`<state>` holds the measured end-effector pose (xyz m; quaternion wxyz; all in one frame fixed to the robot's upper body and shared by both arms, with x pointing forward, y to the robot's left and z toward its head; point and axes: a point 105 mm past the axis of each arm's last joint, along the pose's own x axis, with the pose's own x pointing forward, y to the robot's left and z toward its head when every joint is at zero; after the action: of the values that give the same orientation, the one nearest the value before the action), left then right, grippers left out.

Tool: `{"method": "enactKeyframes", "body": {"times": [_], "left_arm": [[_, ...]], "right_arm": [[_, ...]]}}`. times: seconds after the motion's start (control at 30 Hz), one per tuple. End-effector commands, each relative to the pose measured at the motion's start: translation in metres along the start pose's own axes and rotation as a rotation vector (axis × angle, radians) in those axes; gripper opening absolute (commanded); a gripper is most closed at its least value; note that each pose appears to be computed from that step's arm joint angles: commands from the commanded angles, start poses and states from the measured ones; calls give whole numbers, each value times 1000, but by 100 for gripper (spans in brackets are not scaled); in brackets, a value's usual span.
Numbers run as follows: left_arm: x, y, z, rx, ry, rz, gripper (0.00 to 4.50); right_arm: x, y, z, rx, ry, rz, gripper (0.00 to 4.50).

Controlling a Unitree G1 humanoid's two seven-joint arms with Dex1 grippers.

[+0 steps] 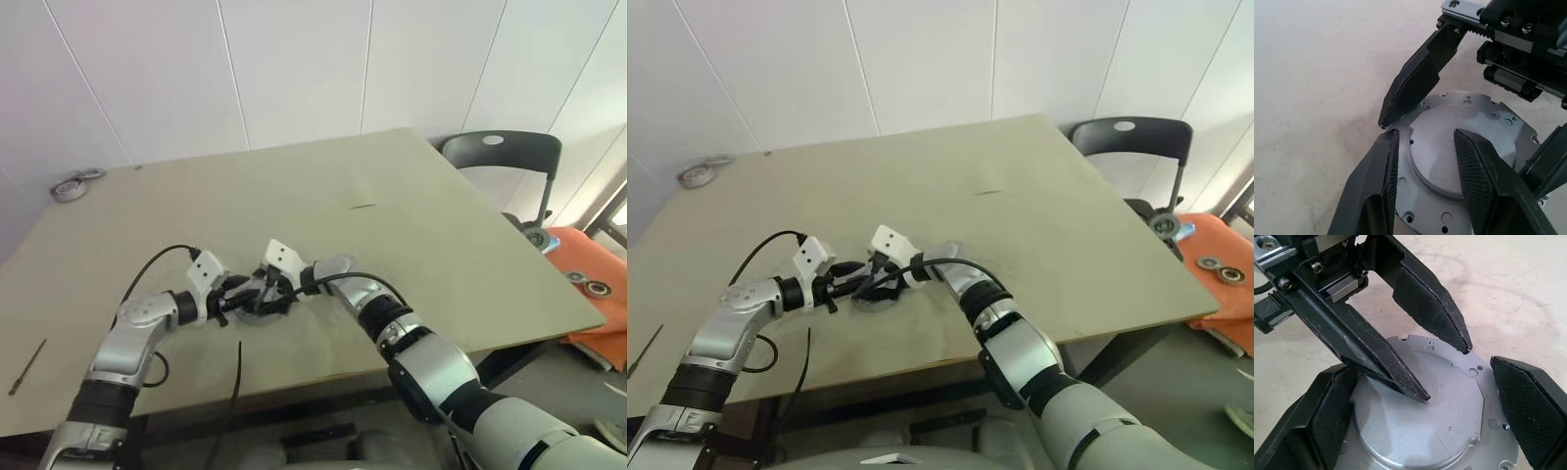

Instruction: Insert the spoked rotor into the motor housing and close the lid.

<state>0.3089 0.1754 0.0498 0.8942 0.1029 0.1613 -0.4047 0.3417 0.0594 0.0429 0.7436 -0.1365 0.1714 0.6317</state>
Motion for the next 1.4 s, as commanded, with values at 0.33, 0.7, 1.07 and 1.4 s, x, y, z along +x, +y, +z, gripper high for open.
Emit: {"method": "enactKeyframes", "body": {"times": [0.33,0.7,1.07,1.4], "left_arm": [[-23,-5,16,-86,-83,-18,186],[-73,29,69,-64,-226,126,186],[-111,36,63,-66,-207,211,186],[-116,22,44,-85,-137,211,186]], "right_arm": [[1,7,-33,28,136,22,448],[4,11,-30,4,128,43,368],[5,10,-31,-8,140,31,327],[7,8,-34,-17,159,-3,327]]}}
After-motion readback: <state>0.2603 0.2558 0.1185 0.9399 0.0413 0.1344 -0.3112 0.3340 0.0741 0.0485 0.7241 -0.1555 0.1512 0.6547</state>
